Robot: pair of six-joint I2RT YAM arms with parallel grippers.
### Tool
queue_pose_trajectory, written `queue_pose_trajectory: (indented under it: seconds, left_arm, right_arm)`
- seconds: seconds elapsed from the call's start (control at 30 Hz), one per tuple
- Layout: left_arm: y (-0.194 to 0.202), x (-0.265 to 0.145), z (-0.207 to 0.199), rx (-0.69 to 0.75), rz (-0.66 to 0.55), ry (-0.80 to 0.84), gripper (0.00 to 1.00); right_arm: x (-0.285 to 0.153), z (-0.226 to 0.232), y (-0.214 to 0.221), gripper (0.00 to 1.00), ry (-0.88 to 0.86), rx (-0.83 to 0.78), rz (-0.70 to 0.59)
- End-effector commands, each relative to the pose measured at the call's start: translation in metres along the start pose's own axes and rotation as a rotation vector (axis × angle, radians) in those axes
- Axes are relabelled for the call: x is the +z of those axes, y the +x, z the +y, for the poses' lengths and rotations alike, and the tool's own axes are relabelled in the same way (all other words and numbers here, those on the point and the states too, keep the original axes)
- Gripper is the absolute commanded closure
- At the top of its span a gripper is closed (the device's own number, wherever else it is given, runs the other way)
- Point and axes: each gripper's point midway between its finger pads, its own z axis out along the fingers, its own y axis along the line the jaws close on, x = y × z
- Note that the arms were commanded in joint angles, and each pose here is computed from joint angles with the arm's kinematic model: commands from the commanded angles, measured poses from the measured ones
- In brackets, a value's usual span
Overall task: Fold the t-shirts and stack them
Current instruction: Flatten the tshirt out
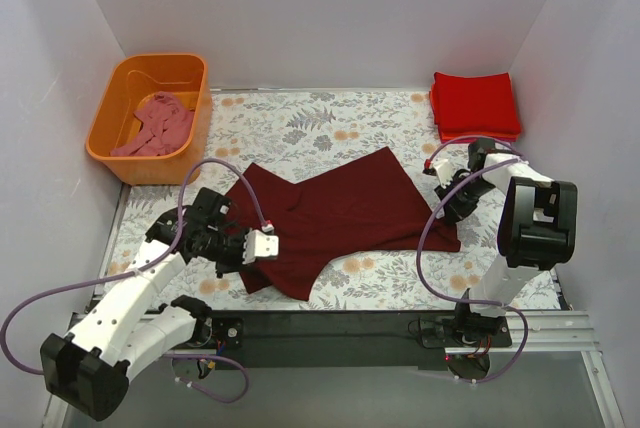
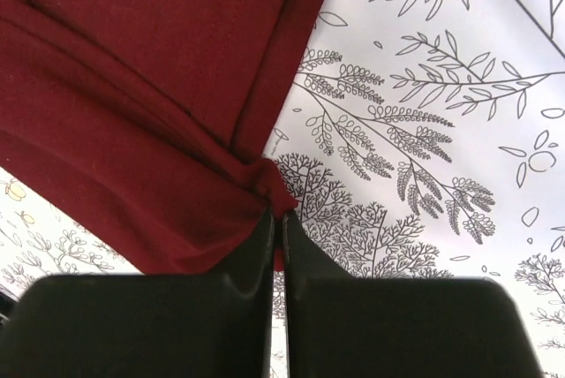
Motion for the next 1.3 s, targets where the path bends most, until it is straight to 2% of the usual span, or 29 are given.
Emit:
queue_pose_trajectory:
  seconds: [0.0,0.3,0.43,0.57,0.7,0.9,1.0,1.03,1.07,1.2,1.27]
  left_arm:
    - [-0.023,-0.007,0.025,-0.081,-0.054,-0.097,1.0]
    - [-0.048,-0.025,0.094,-0.326,-0.122,-0.294,1.0]
    - [-0.043,-0.053,0.14,-0.486,-0.183,-0.398,1.0]
    - [-0.021,-0.086,0.19,-0.685,-0.23,-0.479,1.0]
    - [-0.009,-0.101,0.212,-0.781,-0.256,-0.525,1.0]
    - [-0.025,-0.147,0.27,-0.826,-0.352,-0.682,1.0]
    - [-0.061,-0.203,0.307,-0.753,-0.45,-0.814,1.0]
    - [-0.062,-0.212,0.323,-0.748,-0.46,-0.85,1.0]
    - [-0.084,-0.246,0.334,-0.692,-0.513,-0.917,1.0]
    - [-0.122,-0.295,0.359,-0.584,-0.631,-1.011,1.0]
    - [-0.134,-0.318,0.367,-0.547,-0.691,-1.078,1.0]
  right_arm:
    - [0.008,0.014,0.015,0.99,-0.041,0.008,0.041]
    - [-0.065,0.003,-0.035,0.99,0.027,-0.039,-0.131]
    - [-0.086,0.009,-0.042,0.99,0.047,-0.07,-0.169]
    - [-0.099,0.011,-0.046,0.99,0.055,-0.072,-0.21]
    - [-0.112,0.008,-0.053,0.99,0.066,-0.058,-0.26]
    - [-0.166,-0.006,-0.104,0.99,0.126,-0.056,-0.45]
    - [-0.214,-0.017,-0.146,0.99,0.187,-0.097,-0.575]
    - [-0.227,-0.018,-0.156,0.99,0.197,-0.079,-0.611]
    - [-0.259,-0.021,-0.175,0.99,0.259,-0.117,-0.674]
    - [-0.323,-0.032,-0.211,0.99,0.402,-0.129,-0.824]
    - [-0.363,-0.037,-0.23,0.99,0.501,-0.132,-0.943]
